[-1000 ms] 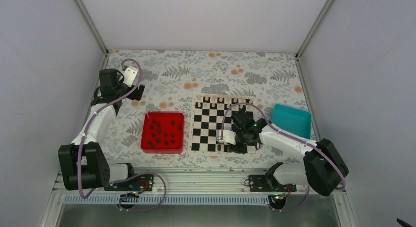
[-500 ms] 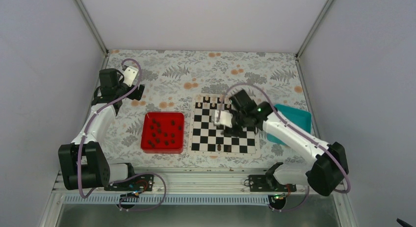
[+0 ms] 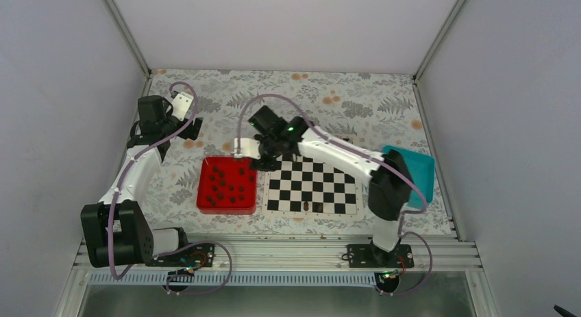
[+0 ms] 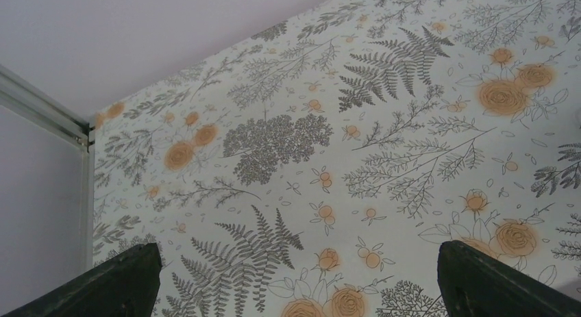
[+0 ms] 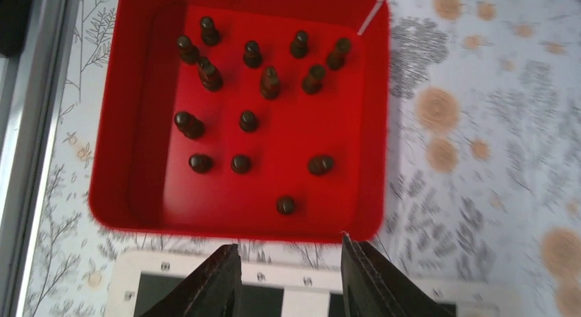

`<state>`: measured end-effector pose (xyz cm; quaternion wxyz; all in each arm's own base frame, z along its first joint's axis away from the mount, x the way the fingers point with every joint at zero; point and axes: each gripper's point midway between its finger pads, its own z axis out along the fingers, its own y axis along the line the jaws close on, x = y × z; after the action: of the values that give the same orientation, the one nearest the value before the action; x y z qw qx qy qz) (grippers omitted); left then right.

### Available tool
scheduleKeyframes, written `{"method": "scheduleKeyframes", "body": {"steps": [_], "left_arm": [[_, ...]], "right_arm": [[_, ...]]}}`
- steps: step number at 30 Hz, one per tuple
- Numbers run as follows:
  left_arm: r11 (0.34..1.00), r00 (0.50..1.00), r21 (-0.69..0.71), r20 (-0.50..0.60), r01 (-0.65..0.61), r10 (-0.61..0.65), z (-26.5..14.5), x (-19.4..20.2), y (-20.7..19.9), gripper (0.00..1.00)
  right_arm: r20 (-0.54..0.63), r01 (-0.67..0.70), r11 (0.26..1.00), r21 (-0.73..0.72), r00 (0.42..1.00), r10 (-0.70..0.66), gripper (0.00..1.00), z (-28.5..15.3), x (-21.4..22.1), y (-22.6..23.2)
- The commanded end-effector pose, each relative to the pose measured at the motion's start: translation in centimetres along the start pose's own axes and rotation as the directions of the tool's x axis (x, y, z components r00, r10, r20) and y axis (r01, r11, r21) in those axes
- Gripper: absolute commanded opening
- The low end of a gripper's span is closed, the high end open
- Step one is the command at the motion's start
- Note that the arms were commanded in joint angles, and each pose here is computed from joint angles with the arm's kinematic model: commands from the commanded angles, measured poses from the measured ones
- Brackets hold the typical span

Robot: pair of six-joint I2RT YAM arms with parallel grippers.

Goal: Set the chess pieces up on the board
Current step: Pick up the chess piece from the storage box.

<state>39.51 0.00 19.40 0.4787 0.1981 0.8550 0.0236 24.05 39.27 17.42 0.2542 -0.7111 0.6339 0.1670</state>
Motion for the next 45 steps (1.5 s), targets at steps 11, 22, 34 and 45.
{"method": "scheduleKeyframes", "body": {"steps": [11,22,34,45], "left_arm": [[1.000,0.998,0.009,0.057,-0.002,0.002,-1.0,-1.6,0.0,1.00],[1.000,0.998,0.010,0.068,0.002,-0.002,-1.3,-1.8,-0.1,1.00],[1.000,0.997,0.025,0.077,0.000,-0.002,-1.5,-2.0,-0.4,1.00],[1.000,0.997,0.028,0.074,0.002,-0.004,-1.4,-1.8,-0.5,1.00]], "right_arm": [[0.008,0.035,0.999,-0.035,0.999,-0.034,0.37,9.9,-4.0,-0.4],[0.057,0.060,0.989,-0.137,0.997,-0.053,0.33,13.2,-5.1,1.0],[0.048,0.062,0.975,-0.211,0.997,-0.053,0.28,15.2,-4.7,2.7],[0.008,0.055,0.979,-0.194,0.999,-0.054,0.28,17.3,-3.4,2.7]]}}
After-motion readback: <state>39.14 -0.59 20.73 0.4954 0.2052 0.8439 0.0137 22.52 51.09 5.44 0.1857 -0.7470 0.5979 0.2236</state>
